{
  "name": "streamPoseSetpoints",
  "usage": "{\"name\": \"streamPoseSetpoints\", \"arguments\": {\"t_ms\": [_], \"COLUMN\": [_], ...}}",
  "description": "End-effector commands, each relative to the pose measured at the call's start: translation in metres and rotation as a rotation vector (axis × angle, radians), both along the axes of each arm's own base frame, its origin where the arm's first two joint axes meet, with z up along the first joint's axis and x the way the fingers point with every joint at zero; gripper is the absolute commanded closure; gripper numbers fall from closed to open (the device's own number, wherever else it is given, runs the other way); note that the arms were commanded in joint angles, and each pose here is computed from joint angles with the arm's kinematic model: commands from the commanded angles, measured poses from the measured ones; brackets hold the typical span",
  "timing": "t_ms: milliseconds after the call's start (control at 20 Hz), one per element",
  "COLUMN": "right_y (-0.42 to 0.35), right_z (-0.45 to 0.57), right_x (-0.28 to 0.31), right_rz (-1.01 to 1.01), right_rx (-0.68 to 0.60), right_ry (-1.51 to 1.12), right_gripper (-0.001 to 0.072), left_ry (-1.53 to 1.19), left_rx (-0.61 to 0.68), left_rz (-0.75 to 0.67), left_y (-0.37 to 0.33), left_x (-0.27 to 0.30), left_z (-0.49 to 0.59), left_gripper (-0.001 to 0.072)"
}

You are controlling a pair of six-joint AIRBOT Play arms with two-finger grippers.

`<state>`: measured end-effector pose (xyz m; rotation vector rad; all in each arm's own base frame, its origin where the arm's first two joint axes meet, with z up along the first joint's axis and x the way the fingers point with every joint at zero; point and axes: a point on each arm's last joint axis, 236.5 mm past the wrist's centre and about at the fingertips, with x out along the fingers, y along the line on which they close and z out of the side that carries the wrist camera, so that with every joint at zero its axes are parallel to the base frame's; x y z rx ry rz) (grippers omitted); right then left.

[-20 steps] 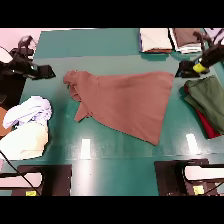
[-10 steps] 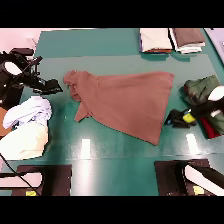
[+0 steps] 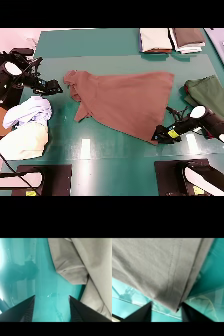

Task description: Fold the shirts.

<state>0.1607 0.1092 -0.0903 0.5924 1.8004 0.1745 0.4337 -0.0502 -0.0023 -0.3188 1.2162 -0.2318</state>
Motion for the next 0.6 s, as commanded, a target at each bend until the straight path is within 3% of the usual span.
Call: {"name": "streamPoseSetpoints", "arguments": {"t_ms": [0, 100, 550], "right_y": [0.007, 0.01, -0.003], "right_z": [-0.012, -0.005, 0.067], "right_x": [0.004, 0.011, 0.074], "right_rz": [0.029, 0.085, 0.084], "right_rx": [-0.023, -0.037, -0.064], "right_ry": [-0.027, -0.098, -0.312], "right_gripper": [0.0451, 0.0692, 0.0692], "left_ry": [-0.002, -0.002, 0.025], "left_rx": [0.001, 0.0, -0.092], "left_rz": [-0.001, 0.0, -0.001], "left_y": [0.0, 0.0, -0.037], "left_x": [0.0, 0.001, 0.017], "left_z": [0.0, 0.0, -0.037], "left_gripper": [0.0207, 0.0207, 0.0206]}}
